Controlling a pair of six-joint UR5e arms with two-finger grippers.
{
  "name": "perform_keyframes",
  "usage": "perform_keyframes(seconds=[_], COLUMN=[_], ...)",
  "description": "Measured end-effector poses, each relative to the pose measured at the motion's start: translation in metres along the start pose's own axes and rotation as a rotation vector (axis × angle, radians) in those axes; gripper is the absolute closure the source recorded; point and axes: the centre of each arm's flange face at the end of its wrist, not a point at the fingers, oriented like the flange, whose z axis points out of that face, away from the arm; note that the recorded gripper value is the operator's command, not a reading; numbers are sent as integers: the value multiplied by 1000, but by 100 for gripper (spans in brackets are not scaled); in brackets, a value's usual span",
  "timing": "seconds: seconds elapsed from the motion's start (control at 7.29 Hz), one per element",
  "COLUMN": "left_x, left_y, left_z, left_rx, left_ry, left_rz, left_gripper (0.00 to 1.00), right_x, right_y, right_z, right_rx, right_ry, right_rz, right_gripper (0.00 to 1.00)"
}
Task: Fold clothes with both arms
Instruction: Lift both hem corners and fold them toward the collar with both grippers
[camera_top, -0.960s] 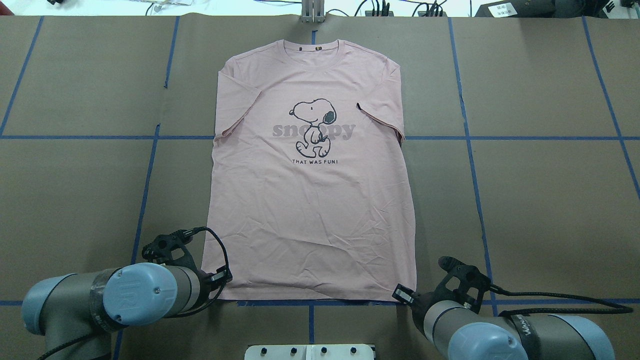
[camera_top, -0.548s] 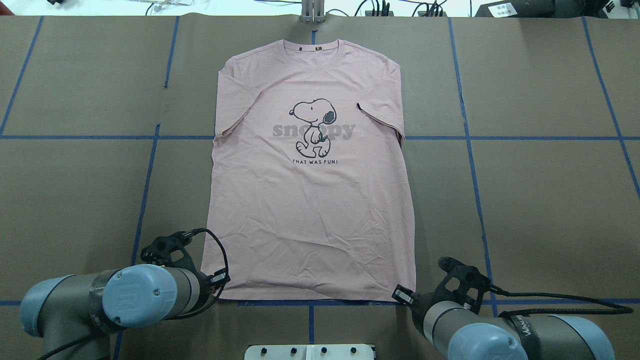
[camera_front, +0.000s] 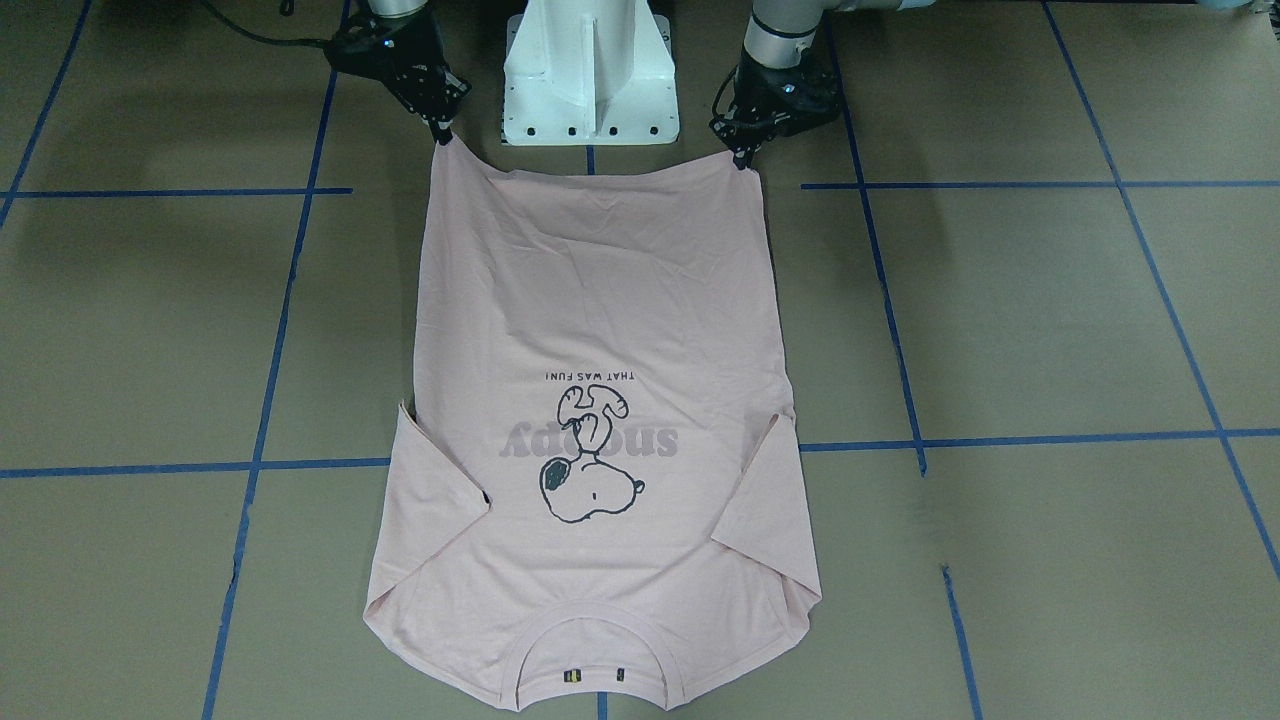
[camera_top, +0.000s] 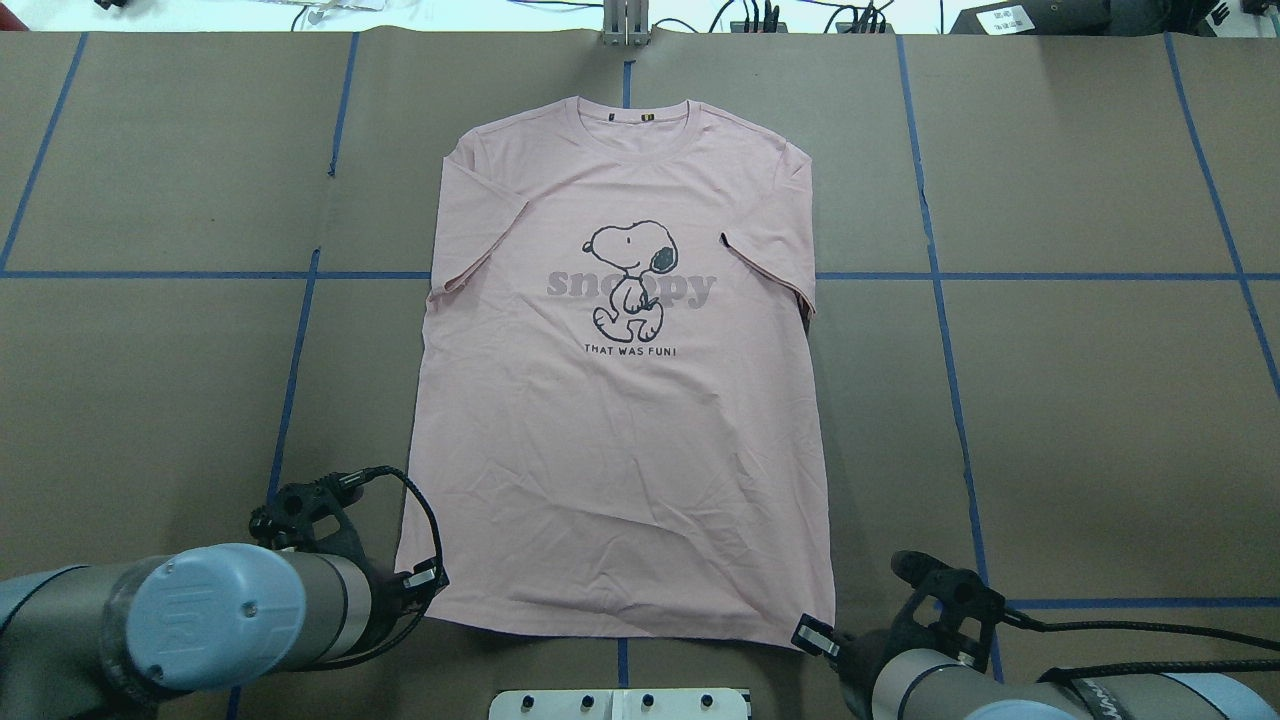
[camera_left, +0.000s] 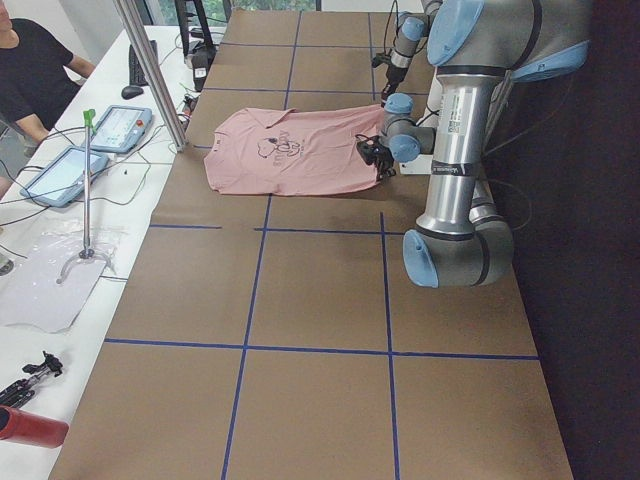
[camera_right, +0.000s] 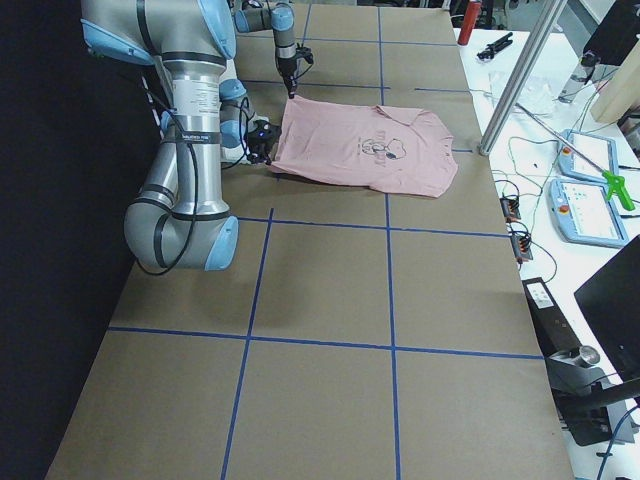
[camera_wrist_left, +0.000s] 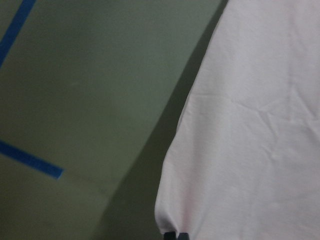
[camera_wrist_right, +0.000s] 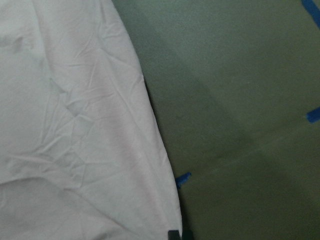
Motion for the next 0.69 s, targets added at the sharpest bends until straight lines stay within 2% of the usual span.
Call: perform_keyframes(seconds=[0.14, 0.27, 0.41, 0.55, 0.69], left_x=[0, 4, 20, 49, 78], left_y=[6, 5, -13, -49, -94], left_z=[-26, -41, -44, -42, -31], left_rx=[-17, -18, 17, 82, 156], left_ry=[12, 24, 43, 64, 57], left_rz=[0, 2, 15, 33, 48], left_gripper=[100, 100, 100, 100, 100], right_x=[4, -1, -16, -45, -82], right_y=[-2, -14, -34, -64, -105], right_z=[-19, -31, -32, -26, -14], right_rx=[-6, 29, 86, 150, 202], right_ry=[-21, -59, -96, -125, -125], right_rz=[18, 38, 33, -3, -34], right_gripper=[100, 100, 100, 100, 100])
